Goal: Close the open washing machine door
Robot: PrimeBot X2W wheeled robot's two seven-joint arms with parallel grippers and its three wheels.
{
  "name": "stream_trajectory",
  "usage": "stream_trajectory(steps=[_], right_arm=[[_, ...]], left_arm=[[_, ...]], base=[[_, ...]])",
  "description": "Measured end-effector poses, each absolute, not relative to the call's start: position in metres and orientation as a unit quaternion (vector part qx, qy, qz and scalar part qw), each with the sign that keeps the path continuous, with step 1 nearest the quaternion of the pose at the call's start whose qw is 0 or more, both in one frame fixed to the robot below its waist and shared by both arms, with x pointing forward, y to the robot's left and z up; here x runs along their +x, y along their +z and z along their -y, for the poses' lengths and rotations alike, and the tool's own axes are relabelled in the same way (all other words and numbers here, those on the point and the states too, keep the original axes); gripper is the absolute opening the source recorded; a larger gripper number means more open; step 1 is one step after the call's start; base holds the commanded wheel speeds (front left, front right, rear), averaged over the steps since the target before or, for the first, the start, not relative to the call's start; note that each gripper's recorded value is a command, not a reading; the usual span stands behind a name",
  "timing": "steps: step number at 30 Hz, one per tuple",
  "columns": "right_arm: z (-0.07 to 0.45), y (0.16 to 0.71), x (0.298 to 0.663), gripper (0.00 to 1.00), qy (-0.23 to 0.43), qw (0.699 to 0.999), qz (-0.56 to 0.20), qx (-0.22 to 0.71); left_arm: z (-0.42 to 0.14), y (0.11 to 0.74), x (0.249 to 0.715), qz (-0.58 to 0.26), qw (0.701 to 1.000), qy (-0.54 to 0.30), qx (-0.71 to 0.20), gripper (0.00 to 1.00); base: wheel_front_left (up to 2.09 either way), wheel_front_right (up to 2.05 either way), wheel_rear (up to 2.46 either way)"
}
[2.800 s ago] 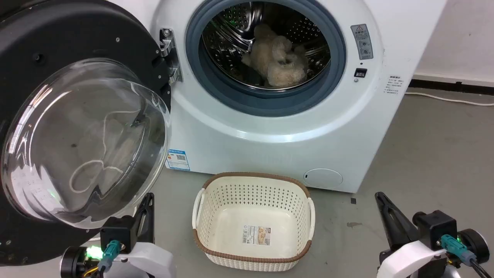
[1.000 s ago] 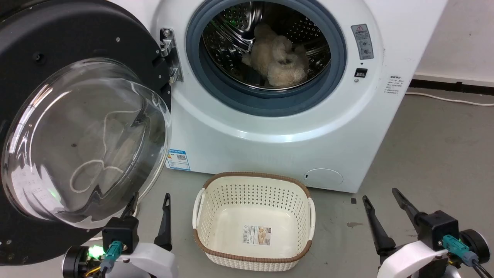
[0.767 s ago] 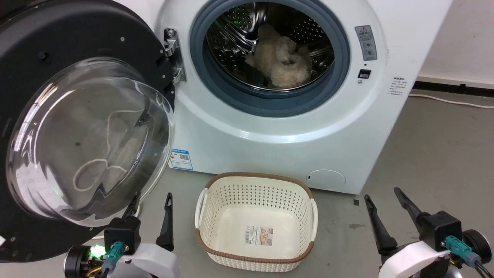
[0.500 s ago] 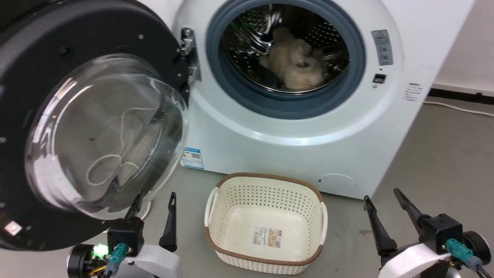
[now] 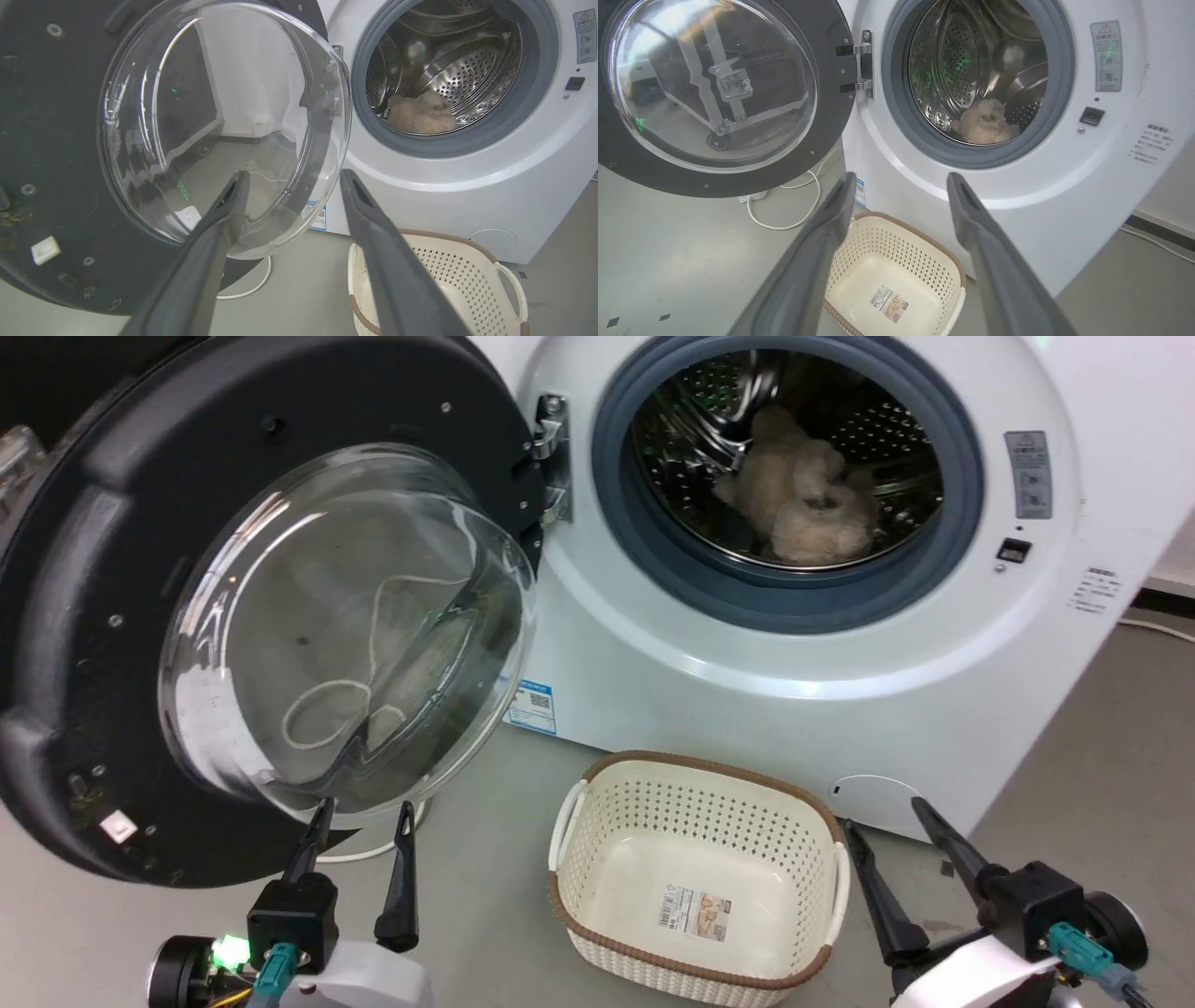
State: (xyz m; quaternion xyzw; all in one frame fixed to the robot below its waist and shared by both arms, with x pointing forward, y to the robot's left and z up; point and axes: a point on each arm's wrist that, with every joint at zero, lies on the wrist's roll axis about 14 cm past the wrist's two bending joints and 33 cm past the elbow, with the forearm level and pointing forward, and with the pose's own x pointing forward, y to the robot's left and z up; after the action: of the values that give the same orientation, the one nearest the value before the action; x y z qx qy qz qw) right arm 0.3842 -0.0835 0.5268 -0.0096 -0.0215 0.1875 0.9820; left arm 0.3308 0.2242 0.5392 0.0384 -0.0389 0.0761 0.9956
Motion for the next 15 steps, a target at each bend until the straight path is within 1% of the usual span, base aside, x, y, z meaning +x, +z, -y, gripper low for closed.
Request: stream_trajectory(steps=[15], right_arm=[[0.046,0.527,0.387,1.0,0.248,0.968,0.029,-0.002]], left_arm=[[-0.242,0.545,0.312,0.054,0.991,0.114,0.046,1.0]], base=[[-0.03,-0.03,-0.03]])
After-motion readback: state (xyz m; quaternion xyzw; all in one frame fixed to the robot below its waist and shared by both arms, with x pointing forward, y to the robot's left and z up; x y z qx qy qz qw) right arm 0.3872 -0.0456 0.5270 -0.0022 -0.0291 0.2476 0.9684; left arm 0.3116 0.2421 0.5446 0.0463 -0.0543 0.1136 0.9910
